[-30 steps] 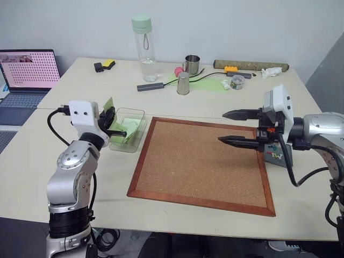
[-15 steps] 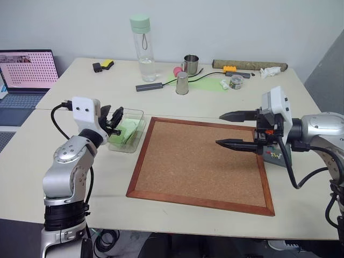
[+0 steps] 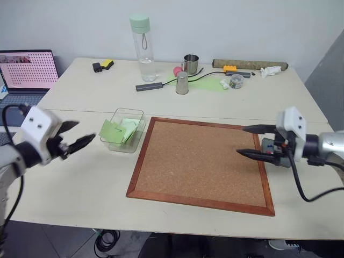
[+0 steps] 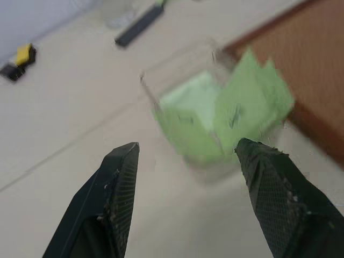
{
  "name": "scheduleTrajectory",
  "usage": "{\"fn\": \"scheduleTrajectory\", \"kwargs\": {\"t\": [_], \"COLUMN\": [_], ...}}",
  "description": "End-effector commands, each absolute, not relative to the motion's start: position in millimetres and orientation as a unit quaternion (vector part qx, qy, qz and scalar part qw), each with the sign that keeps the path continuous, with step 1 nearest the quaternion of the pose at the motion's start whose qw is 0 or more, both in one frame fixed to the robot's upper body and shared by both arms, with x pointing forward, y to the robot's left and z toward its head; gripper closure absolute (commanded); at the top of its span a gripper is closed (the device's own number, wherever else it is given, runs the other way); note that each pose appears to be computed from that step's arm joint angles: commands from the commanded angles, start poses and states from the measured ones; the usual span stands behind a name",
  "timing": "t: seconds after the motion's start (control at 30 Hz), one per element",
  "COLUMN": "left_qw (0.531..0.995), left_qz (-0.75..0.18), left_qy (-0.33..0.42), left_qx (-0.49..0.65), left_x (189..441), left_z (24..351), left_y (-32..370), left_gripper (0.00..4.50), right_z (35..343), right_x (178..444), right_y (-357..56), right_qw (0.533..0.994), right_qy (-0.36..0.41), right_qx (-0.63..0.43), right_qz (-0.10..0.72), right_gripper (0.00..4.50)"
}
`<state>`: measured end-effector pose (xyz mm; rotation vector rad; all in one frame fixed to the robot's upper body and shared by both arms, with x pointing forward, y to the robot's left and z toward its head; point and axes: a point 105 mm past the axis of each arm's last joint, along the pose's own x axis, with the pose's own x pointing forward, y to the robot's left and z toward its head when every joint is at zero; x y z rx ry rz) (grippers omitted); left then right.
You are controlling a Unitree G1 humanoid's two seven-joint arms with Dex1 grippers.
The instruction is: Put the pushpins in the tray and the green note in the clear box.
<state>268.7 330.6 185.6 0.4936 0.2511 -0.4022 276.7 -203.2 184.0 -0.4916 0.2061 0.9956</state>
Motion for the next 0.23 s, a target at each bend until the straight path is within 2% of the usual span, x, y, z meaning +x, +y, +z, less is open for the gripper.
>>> {"fn": "scheduleTrajectory", "kwargs": {"t": [0.03,0.23], "left_qw": [0.940,0.941], "left_qz": [-0.190,-0.194], "left_qy": [0.124,0.162], "left_qx": [0.253,0.226], "left_x": [252.8,238.8], "left_z": [193.3,167.7], "left_y": [353.0,365.7], "left_gripper": [1.44,1.44], "right_z": [187.7,174.6], "right_x": [272.8,262.3], "right_y": [-242.3,-271.4], "right_qw": [0.860,0.864], "right_qy": [0.097,0.128], "right_qx": [-0.266,-0.273], "right_qz": [0.425,0.402], "right_gripper": [0.89,0.89]}}
